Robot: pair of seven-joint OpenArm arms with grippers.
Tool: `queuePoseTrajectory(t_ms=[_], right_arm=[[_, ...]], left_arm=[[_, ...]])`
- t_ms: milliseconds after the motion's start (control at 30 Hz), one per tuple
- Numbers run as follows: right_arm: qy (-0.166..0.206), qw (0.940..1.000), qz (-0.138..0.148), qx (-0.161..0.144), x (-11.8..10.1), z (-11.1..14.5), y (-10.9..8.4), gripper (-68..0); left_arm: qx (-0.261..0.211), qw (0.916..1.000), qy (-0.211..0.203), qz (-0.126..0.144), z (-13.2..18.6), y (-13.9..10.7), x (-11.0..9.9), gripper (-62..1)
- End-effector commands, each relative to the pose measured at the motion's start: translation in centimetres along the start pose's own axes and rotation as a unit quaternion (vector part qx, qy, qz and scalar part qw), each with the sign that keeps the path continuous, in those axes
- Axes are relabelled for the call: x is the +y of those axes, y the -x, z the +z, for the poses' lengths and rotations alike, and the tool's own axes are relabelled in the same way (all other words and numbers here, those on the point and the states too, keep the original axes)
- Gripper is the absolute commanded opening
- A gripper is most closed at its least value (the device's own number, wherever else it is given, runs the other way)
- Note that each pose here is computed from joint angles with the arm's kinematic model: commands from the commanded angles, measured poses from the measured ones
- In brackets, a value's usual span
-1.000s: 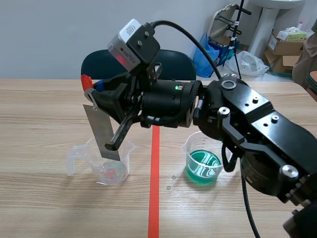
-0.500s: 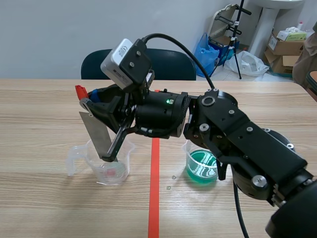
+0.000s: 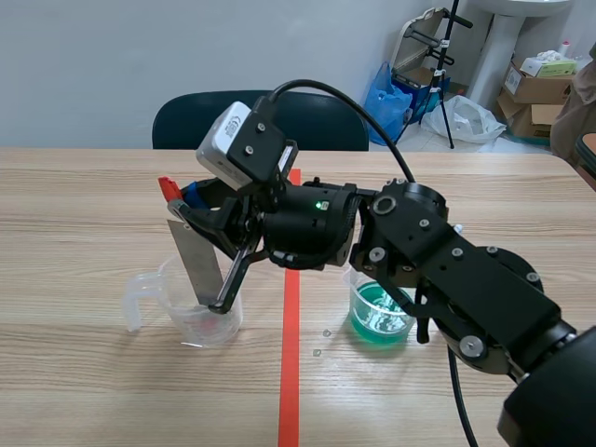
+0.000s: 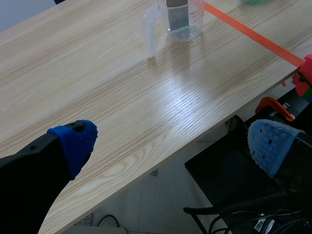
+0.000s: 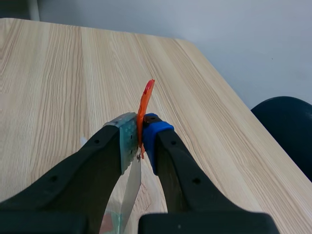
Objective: Do the redox reaction experiment
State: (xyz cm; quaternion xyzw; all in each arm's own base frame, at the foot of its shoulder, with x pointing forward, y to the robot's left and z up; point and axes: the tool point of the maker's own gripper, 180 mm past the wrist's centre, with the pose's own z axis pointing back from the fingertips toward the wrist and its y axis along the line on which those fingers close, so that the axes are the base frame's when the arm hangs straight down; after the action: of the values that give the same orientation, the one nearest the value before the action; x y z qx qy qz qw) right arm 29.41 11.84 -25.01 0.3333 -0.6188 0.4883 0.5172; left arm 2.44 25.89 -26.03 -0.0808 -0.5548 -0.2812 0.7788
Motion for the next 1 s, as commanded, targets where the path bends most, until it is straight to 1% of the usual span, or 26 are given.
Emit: queuePoseTrajectory(t_ms=[0,300,367,400,433,500,567,667,733,833,867,967], right_arm=[[0.008,0.9997,0.013,-0.019,-1.1,-0.2,-1.3,-65.6],[0.008,0.9997,0.013,-0.019,-1.1,-0.2,-1.3,-65.5],[0.007,0.9997,0.013,-0.019,-1.1,-0.2,-1.3,-64.3],[0.007,0.9997,0.013,-0.019,-1.1,-0.2,-1.3,-62.3],[0.007,0.9997,0.013,-0.019,-1.1,-0.2,-1.3,-59.6],[0.007,0.9997,0.013,-0.019,-1.1,-0.2,-1.3,-51.8],[0.005,0.9997,0.012,-0.019,-1.0,-0.2,-1.3,-41.1],[-0.028,0.9995,-0.003,-0.016,0.1,0.0,-1.2,-23.8],[-0.031,0.9994,-0.003,-0.013,0.2,0.1,-1.0,-14.6],[-0.031,0.9994,-0.004,-0.013,0.3,0.2,-0.9,-2.7],[-0.031,0.9994,-0.005,-0.013,0.3,0.2,-0.9,0.4],[-0.031,0.9995,-0.005,-0.007,0.3,0.2,-0.7,0.4]], left_arm=[[-0.015,0.9999,-0.004,0.000,-0.1,-0.7,0.3,1.4],[-0.015,0.9999,-0.004,0.000,-0.1,-0.7,0.3,1.4],[-0.015,0.9999,-0.004,0.000,-0.1,-0.7,0.3,1.4],[-0.015,0.9999,-0.004,0.000,-0.1,-0.7,0.3,1.4],[-0.015,0.9999,-0.004,0.000,-0.1,-0.7,0.3,1.4],[-0.015,0.9999,-0.004,0.000,-0.1,-0.7,0.3,1.4],[-0.015,0.9999,-0.004,0.000,-0.1,-0.7,0.3,1.4],[-0.015,0.9999,-0.004,0.000,-0.1,-0.7,0.3,1.4],[-0.015,0.9999,-0.004,0.000,-0.1,-0.7,0.3,1.4],[-0.015,0.9999,-0.004,0.000,-0.1,-0.7,0.3,1.4],[-0.015,0.9999,-0.004,0.000,-0.1,-0.7,0.3,1.4],[-0.015,0.9999,-0.004,0.000,-0.1,-0.7,0.3,1.4]])
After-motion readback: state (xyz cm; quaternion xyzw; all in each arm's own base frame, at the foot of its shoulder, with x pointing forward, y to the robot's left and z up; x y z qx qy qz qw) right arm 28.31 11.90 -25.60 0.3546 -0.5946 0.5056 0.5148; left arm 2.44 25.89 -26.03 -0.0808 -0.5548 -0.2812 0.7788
